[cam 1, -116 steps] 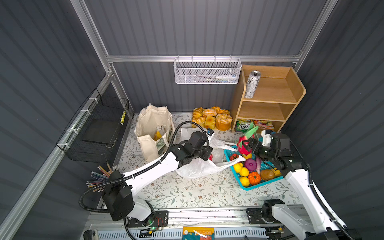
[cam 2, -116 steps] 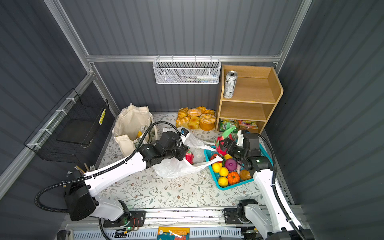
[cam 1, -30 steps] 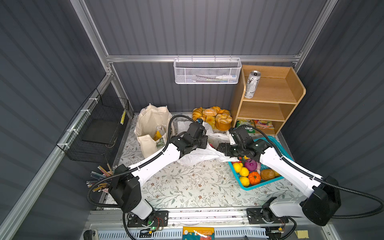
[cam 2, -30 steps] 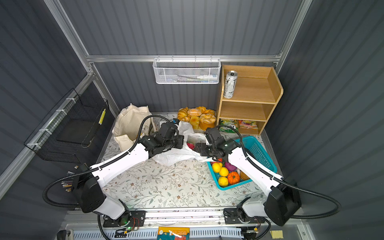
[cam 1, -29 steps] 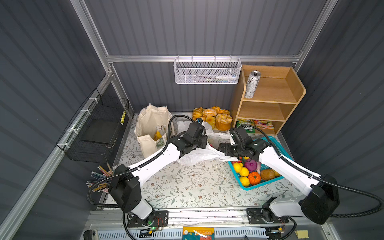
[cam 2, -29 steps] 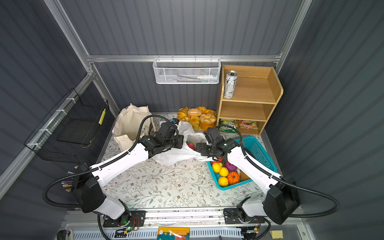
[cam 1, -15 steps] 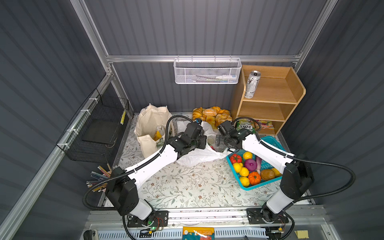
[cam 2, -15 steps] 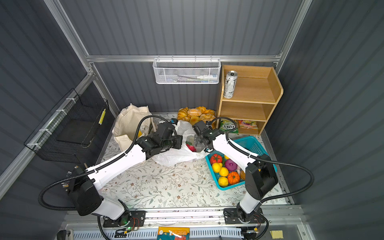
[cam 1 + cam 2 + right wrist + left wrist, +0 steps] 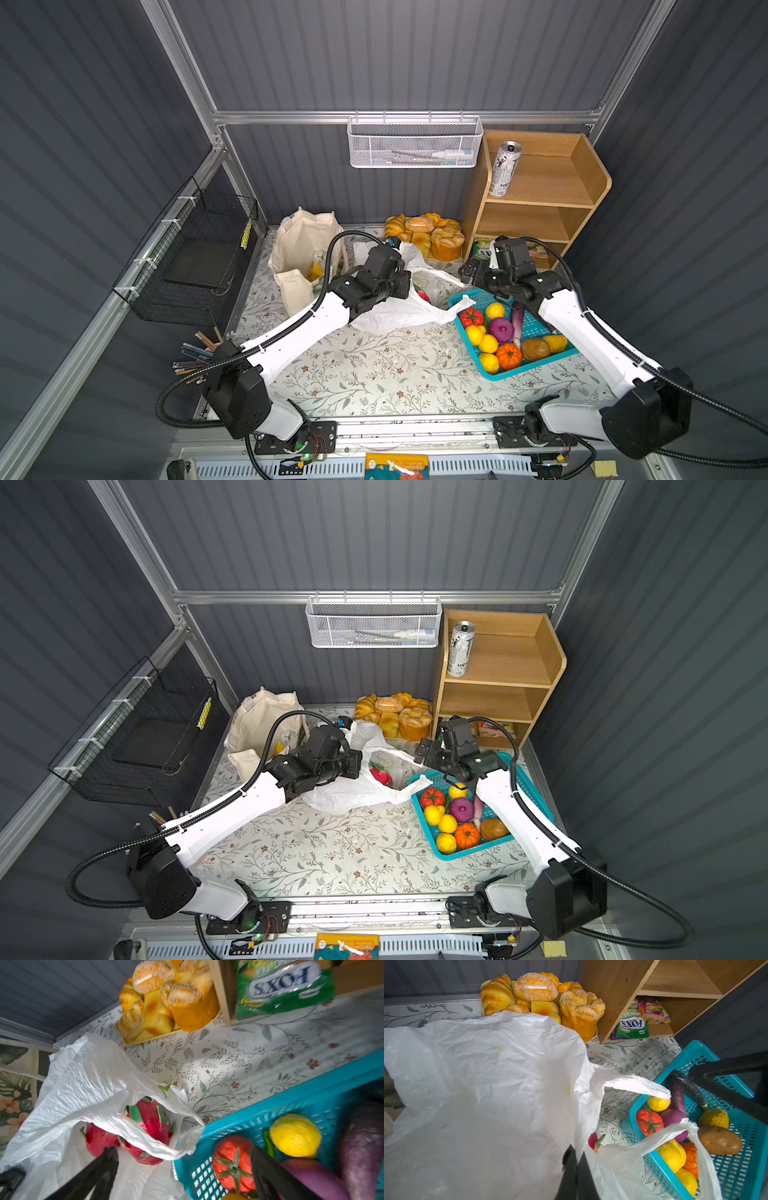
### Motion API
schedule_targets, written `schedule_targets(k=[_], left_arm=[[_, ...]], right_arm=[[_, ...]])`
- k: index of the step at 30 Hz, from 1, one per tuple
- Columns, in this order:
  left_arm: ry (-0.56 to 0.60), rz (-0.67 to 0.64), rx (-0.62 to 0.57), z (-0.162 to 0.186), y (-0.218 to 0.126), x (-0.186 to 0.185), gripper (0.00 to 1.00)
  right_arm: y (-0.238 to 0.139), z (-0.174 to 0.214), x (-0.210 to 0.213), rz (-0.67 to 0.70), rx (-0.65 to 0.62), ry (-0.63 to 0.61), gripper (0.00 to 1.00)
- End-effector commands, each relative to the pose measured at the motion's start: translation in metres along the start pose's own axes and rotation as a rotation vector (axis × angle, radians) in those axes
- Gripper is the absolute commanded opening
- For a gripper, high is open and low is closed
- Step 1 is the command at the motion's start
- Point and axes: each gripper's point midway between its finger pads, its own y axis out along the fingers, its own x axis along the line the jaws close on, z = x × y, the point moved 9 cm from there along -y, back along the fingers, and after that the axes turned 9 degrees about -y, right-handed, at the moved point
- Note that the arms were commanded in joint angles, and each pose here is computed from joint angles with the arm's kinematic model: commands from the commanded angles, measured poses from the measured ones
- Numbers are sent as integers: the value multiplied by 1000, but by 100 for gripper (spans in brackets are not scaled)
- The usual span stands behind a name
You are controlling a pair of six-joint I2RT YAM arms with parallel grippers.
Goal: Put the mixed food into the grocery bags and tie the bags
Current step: 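Lower the dragon fruit into the white bag and open the right gripper, then grasp a bag handle with the right gripper and lift the bag upright with both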
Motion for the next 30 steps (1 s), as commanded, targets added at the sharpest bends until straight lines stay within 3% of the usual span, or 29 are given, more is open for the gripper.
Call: schedule_targets(k=[1, 16, 19, 25, 28, 30], left_arm=[[14, -9, -5, -2, -7, 2, 0], [9, -6, 6, 1, -6, 3, 0], [8, -6, 5, 1, -6, 3, 0], [3, -2, 2, 0, -7, 2, 0], [14, -10, -11, -2, -11, 3, 3], [33, -38, -39, -6, -20, 5, 33]], right_arm=[[16, 5, 9, -164, 60, -2, 99], [53, 0, 1, -255, 73, 83, 81], [60, -4, 2, -282, 75, 104, 63], [55, -13, 6, -330, 63, 108, 2], [36, -31, 15, -350, 33, 75, 0], [17, -49, 27, -379, 10, 35, 0]])
